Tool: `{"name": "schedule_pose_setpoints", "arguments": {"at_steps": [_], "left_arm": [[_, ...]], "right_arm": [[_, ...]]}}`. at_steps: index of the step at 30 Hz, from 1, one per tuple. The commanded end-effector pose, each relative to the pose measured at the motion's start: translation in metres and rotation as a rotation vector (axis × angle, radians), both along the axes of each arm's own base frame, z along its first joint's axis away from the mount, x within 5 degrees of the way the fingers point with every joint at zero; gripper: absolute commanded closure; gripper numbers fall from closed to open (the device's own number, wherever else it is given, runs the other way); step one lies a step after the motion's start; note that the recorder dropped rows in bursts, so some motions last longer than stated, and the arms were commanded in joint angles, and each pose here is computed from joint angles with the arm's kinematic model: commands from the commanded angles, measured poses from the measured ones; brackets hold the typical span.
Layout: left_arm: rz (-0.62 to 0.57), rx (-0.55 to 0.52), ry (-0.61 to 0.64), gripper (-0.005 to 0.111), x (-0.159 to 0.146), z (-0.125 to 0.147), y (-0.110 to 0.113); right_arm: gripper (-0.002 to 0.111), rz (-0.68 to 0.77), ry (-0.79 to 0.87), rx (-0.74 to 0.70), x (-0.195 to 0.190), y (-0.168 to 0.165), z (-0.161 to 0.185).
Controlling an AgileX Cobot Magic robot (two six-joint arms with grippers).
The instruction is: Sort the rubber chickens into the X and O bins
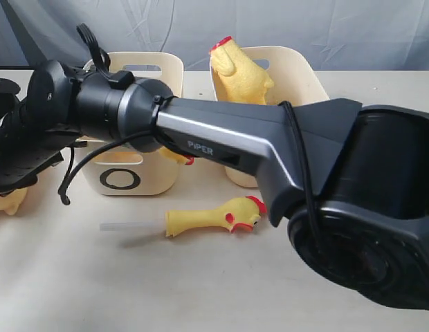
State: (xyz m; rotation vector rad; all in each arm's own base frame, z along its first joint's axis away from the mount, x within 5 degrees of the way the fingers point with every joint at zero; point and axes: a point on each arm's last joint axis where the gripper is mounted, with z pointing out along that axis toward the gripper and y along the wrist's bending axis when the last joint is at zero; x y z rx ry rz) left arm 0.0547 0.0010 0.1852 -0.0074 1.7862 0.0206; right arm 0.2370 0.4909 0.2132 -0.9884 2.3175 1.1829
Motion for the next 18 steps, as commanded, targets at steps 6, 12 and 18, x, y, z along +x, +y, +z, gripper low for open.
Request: {"name": "schedule_pose_setpoints", "arguments": {"at_steps": [6, 12, 18], "left_arm": [[0.001, 0.0, -0.019, 0.107, 0.0, 0.002, 0.0], [0.001, 0.0, -0.019, 0.107, 0.0, 0.002, 0.0], [0.001, 0.0, -0.019, 0.107, 0.0, 0.002, 0.0]], "right_arm": [[0.048, -0.041, -0.038, 0.065, 0.004, 0.006, 0.017], [0.048, -0.09, -0.016, 0.068, 0.008, 0.009, 0.006], [0.048, -0.079, -0.006, 0.057, 0.007, 0.008, 0.004]]}}
